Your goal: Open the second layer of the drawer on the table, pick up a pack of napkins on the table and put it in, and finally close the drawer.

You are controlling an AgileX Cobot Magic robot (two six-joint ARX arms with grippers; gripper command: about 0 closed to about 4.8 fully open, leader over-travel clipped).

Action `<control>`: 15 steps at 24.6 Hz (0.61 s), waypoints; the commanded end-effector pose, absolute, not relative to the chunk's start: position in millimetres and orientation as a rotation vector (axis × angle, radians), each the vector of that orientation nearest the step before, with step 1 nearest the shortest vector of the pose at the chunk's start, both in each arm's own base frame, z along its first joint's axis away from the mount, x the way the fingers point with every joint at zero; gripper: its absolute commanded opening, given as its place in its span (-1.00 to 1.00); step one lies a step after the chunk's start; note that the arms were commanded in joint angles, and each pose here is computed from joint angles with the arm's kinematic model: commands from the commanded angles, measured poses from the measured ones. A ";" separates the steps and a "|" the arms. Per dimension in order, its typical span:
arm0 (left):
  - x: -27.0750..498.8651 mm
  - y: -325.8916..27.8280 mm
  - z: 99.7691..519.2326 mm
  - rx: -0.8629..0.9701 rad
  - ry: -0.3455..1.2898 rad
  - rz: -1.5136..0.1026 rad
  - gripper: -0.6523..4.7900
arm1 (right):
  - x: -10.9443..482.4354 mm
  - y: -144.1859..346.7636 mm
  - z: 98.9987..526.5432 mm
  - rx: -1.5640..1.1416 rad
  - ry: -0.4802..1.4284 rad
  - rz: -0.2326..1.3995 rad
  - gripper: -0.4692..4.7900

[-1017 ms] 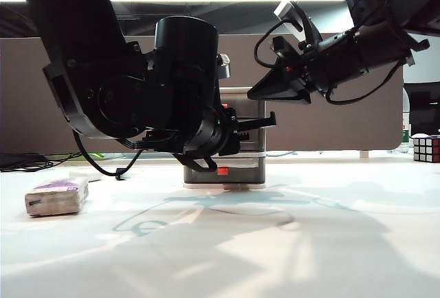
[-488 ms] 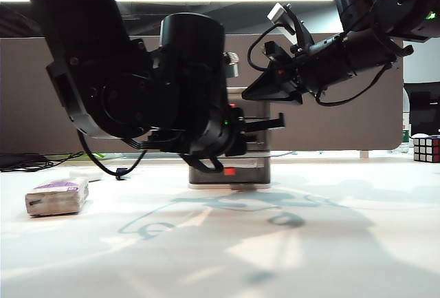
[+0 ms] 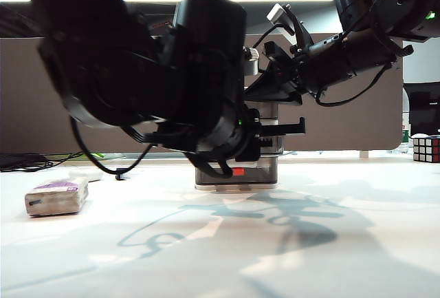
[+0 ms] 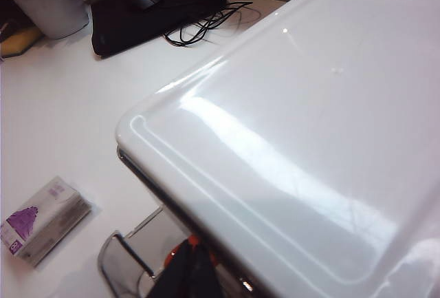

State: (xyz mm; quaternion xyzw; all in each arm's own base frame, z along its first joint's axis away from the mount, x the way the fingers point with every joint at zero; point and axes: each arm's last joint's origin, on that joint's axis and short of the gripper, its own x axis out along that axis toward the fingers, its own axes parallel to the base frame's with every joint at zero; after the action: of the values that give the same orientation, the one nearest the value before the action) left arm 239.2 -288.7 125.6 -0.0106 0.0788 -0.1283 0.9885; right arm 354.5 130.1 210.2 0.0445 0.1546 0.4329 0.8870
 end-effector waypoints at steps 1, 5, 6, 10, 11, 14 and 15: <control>229.4 -277.1 123.5 -0.054 0.196 -0.251 -0.78 | 355.5 130.3 215.1 0.087 0.292 0.898 -0.84; 212.5 -265.5 125.3 -0.040 0.210 -0.273 -0.78 | 355.5 130.3 215.1 0.087 0.292 0.898 -0.84; 205.6 -263.5 126.3 -0.036 0.212 -0.284 -0.78 | 355.4 130.4 215.1 0.087 0.292 0.898 -0.84; 190.6 -261.0 127.7 -0.058 0.221 -0.311 -0.78 | 355.5 130.3 215.1 0.087 0.292 0.898 -0.84; 187.3 -260.5 127.3 -0.065 0.225 -0.316 -0.78 | 355.4 130.4 215.1 0.087 0.292 0.898 -0.84; 178.0 -259.4 125.3 -0.066 0.232 -0.316 -0.78 | 355.4 130.4 215.1 0.087 0.292 0.898 -0.84; 174.9 -258.9 124.8 -0.063 0.235 -0.321 -0.78 | 355.4 130.4 215.1 0.087 0.292 0.898 -0.84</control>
State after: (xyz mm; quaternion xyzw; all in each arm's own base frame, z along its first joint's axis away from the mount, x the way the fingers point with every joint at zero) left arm 179.5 -259.3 125.7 -0.0322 0.1116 -0.1563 0.9809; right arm 354.2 130.4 209.9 0.0448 0.1559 0.4347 0.8859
